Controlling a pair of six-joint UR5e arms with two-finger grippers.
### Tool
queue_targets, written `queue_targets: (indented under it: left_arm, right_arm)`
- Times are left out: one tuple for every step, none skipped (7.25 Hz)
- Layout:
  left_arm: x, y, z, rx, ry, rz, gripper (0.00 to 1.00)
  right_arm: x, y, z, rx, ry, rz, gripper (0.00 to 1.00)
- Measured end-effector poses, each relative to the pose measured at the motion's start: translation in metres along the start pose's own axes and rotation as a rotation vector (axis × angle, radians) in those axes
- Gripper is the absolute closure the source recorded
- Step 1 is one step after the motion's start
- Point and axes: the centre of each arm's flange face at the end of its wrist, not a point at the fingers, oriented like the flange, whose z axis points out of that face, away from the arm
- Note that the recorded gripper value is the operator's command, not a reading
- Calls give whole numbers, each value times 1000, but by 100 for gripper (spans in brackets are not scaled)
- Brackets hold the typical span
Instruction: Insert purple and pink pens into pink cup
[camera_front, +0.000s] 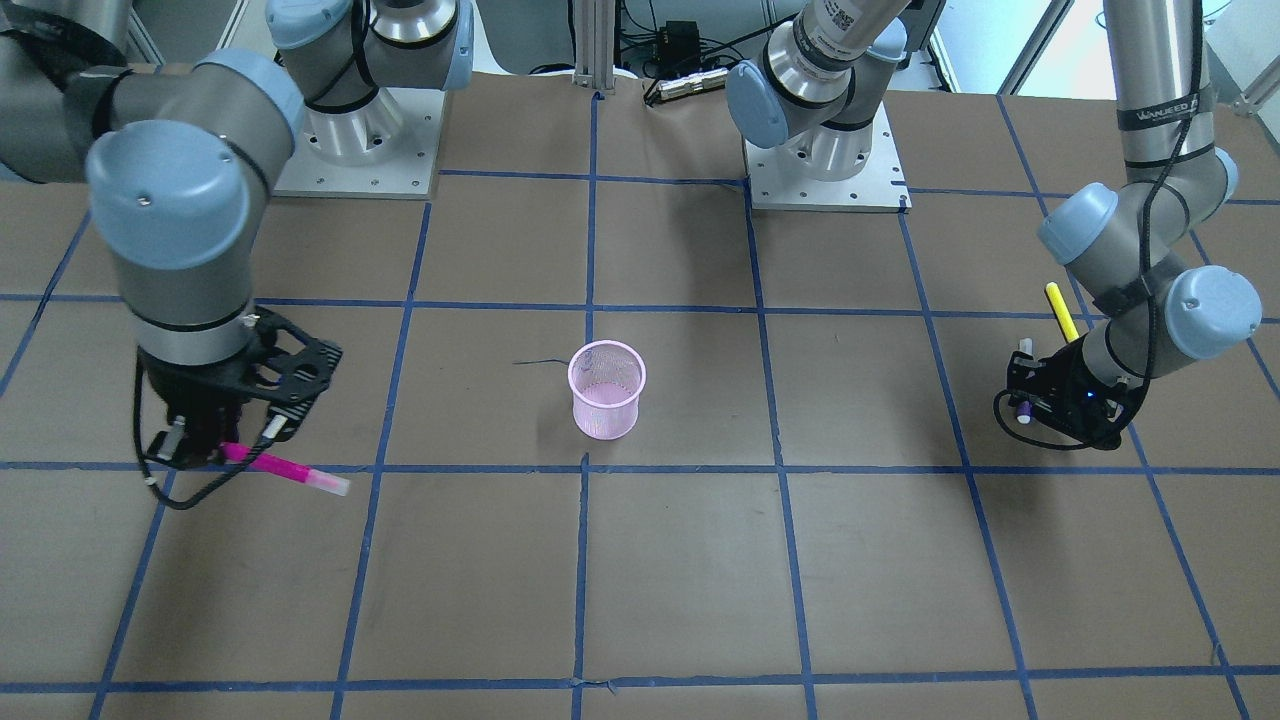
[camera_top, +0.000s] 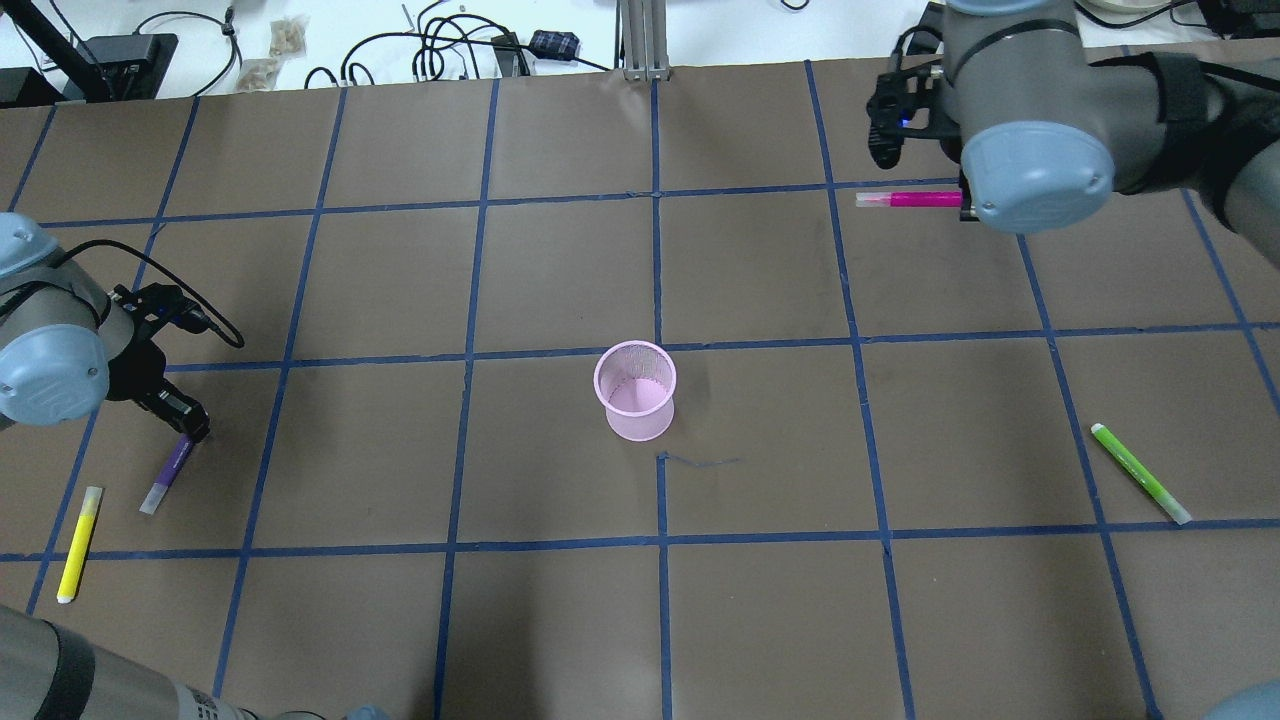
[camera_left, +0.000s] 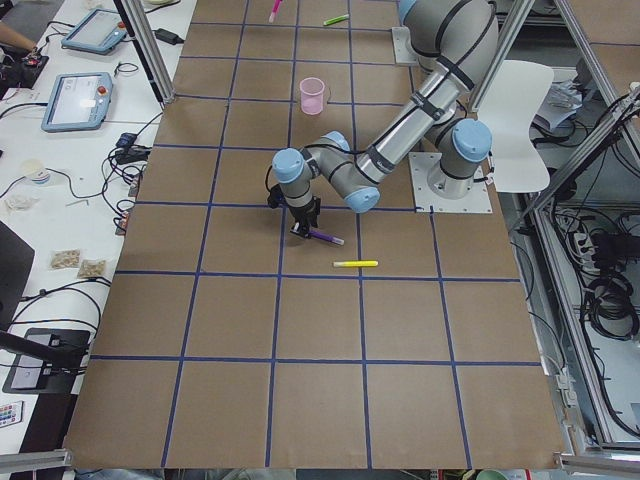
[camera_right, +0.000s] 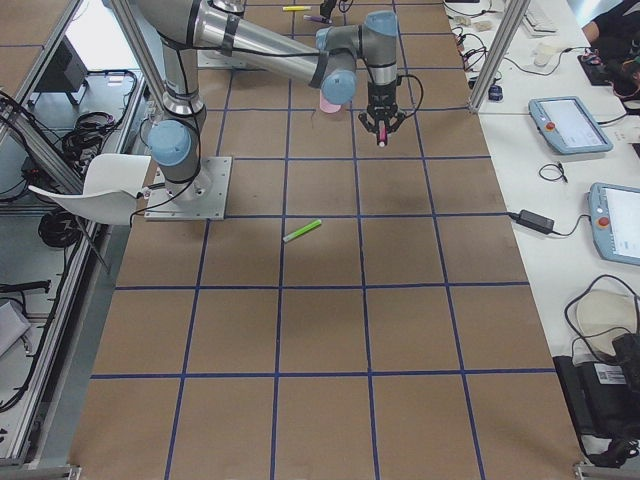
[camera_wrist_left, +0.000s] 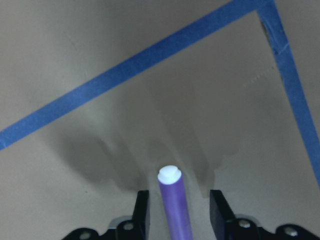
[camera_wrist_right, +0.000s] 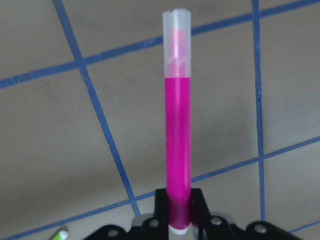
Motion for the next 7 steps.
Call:
queue_targets:
  left_arm:
    - [-1,-1,1,0,2,2,100]
    - [-3,-1,1,1,2,3,100]
    - [-4,-2,-2,4,-4,2,100]
    - [-3,-3,-10,11,-19,0,100]
    - [-4,-5,-22,19,-38,2,100]
    - [-4,-6,-34,30,-54,3,100]
    - [-3,-7,-46,48,-64,5,100]
  right_arm:
    - [-15,-47,-21,8,-2,19,100]
    - [-37,-89,-34,-21,6,7,100]
    - [-61,-121,-41,-84,26,-28,100]
    - [-86,-147,-46,-142,45,-49,100]
    - [-109,-167,-49,-178,52,-59,100]
    - [-129,-183,-54,-205,64,-77,100]
    - [-149,-198,-60,-230,85,-107,100]
